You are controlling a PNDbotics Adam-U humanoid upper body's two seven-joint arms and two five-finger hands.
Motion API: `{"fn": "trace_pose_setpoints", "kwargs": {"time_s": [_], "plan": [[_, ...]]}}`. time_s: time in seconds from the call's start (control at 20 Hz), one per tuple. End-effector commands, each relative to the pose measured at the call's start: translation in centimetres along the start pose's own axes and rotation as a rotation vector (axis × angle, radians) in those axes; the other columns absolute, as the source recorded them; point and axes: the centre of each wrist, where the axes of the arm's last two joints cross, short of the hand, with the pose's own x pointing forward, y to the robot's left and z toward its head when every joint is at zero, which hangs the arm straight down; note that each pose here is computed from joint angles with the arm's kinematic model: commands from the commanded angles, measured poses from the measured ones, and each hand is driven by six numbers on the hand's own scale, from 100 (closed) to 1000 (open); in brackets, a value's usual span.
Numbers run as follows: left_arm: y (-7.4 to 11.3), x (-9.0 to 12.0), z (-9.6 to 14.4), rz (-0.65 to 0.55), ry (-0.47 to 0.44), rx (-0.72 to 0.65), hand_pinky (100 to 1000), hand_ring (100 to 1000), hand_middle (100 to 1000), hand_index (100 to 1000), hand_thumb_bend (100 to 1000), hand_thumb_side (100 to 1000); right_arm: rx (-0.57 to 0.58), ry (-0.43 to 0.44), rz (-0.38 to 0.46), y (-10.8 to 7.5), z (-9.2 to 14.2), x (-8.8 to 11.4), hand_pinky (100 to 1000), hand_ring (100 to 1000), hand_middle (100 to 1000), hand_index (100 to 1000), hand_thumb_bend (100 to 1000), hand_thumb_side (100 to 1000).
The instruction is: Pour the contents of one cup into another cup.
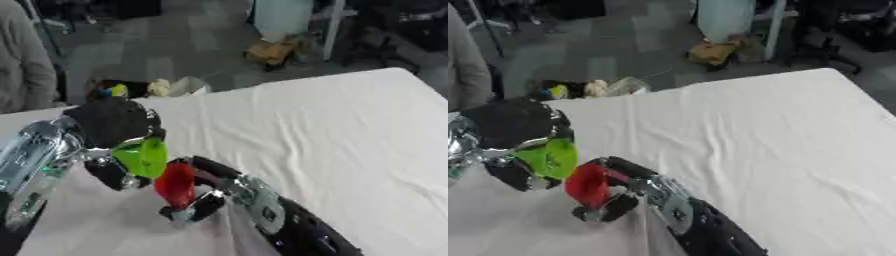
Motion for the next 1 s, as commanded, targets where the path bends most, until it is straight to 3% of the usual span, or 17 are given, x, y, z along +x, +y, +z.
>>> {"fn": "trace_pose_setpoints", "kwargs": {"time_s": [0.05, 1.0], "plan": [[1.3, -0.2, -0.1, -0.051, -0.001, 0.016, 429, 162, 254, 637, 359, 200, -0.007, -0.028, 0.021, -0.8, -0.8, 0.7, 869, 874, 104, 498, 100, 325], [1.8, 0.2, -1.2, -0.183, -0.067, -0.088, 425, 121, 239, 637, 377, 196, 0.007, -0.04, 0.023, -0.6, -1.2, 1.0, 869, 873, 105, 498, 100, 325]]}}
